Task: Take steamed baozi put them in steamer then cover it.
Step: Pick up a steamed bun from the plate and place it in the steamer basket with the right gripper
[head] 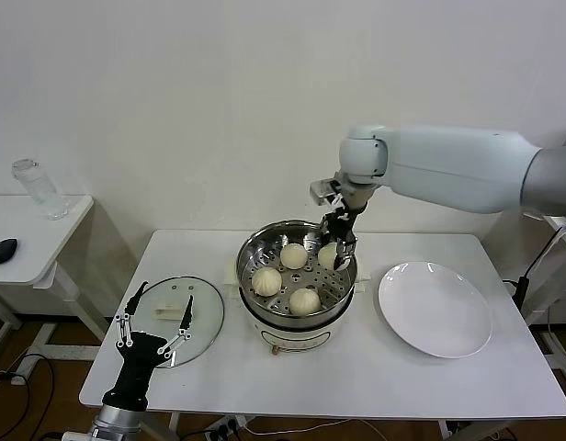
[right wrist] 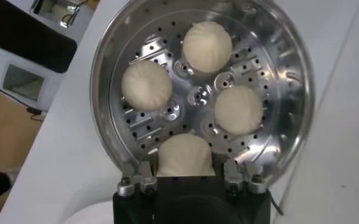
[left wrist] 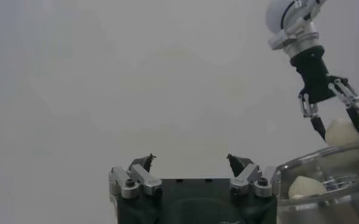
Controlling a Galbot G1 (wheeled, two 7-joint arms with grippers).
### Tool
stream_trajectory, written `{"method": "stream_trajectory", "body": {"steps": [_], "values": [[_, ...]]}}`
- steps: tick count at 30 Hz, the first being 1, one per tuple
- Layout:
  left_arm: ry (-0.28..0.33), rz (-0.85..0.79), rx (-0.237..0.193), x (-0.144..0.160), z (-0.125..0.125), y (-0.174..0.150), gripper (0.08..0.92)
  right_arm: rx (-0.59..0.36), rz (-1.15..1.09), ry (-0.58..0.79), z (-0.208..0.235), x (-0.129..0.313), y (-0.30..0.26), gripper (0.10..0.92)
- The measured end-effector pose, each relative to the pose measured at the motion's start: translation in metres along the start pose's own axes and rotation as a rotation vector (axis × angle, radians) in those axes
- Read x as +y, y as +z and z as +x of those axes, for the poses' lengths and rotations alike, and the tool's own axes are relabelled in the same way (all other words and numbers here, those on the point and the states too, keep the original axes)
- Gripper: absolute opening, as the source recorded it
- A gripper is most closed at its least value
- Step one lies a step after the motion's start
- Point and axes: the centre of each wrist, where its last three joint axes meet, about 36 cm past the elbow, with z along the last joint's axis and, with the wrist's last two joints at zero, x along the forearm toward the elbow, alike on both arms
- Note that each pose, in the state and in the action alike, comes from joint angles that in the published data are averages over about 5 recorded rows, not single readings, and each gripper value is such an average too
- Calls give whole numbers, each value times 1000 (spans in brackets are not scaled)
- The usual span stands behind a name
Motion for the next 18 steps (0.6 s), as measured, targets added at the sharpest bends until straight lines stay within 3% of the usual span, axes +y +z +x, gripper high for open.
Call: {"method": "stream_trajectory", "body": {"steps": [18], "values": [[-18, -13, -4, 6, -3, 3, 823, 42, 8, -27, -46, -6, -6, 629]]}}
